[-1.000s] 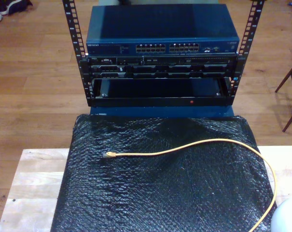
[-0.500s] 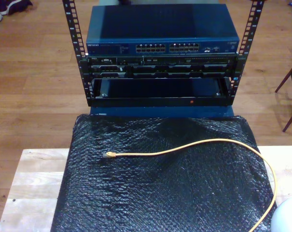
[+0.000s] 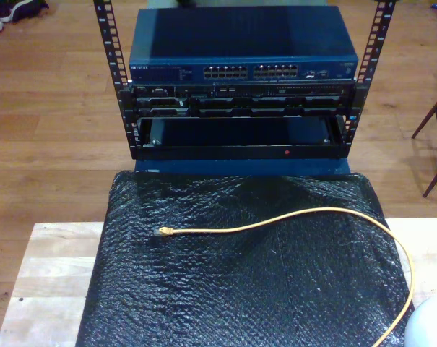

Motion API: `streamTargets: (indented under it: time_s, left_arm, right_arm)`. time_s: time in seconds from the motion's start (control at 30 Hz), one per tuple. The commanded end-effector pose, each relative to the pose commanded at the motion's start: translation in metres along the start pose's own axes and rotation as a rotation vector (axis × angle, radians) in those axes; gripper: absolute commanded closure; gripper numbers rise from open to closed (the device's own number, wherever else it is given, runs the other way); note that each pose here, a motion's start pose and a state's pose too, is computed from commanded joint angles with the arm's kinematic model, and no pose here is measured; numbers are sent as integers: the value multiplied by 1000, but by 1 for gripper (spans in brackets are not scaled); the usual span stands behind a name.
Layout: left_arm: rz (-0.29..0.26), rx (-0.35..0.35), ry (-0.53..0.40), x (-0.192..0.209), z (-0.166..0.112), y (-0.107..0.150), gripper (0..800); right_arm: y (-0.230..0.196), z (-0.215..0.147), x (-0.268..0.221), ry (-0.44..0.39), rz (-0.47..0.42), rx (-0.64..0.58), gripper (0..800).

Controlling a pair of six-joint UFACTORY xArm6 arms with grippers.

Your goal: Grab the cable and plug it in

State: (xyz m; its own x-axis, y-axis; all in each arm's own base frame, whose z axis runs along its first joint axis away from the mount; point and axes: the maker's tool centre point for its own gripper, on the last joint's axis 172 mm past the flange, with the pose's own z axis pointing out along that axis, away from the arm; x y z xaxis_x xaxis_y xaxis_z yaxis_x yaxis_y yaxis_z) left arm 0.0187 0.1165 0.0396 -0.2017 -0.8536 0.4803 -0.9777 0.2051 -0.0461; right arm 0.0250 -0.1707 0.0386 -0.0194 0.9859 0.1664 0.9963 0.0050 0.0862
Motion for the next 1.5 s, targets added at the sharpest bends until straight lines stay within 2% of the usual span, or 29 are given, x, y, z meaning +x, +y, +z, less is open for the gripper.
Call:
streamTargets:
  time_s: [0.13, 0.27, 0.4, 0.53, 0.67, 0.83, 1.07, 1.27, 1.5]
  left_arm:
    - [-13, -1, 9, 2, -10, 0, 1]
    - [-55, -6, -1, 3, -18, 1, 1]
    - [-56, -11, 8, 4, -32, 2, 1]
    - [-54, -38, 33, 10, -51, 9, 1]
    - [-70, -38, 15, 5, -71, 8, 1]
    - [-98, -39, -11, -2, -89, 7, 1]
    - [-97, -45, -1, 2, -109, 4, 0]
    - [-104, -66, 5, 5, -119, -9, 0]
    - [-108, -43, 18, 9, -128, -28, 0]
  right_arm:
    - [3, -13, 4, 40, -3, -5, 0]
    - [6, -27, 5, 66, -5, -10, 0]
    - [9, -44, 1, 68, 1, -14, 0]
    - [13, -61, -5, 59, 41, -17, 0]
    - [17, -83, -18, 30, 94, -21, 0]
    - [21, -102, -31, 6, 179, -23, 0]
    - [42, -131, -45, -9, 252, -25, 0]
    - [86, -157, -44, 81, 324, -110, 0]
    - [118, -184, -35, 181, 432, -127, 0]
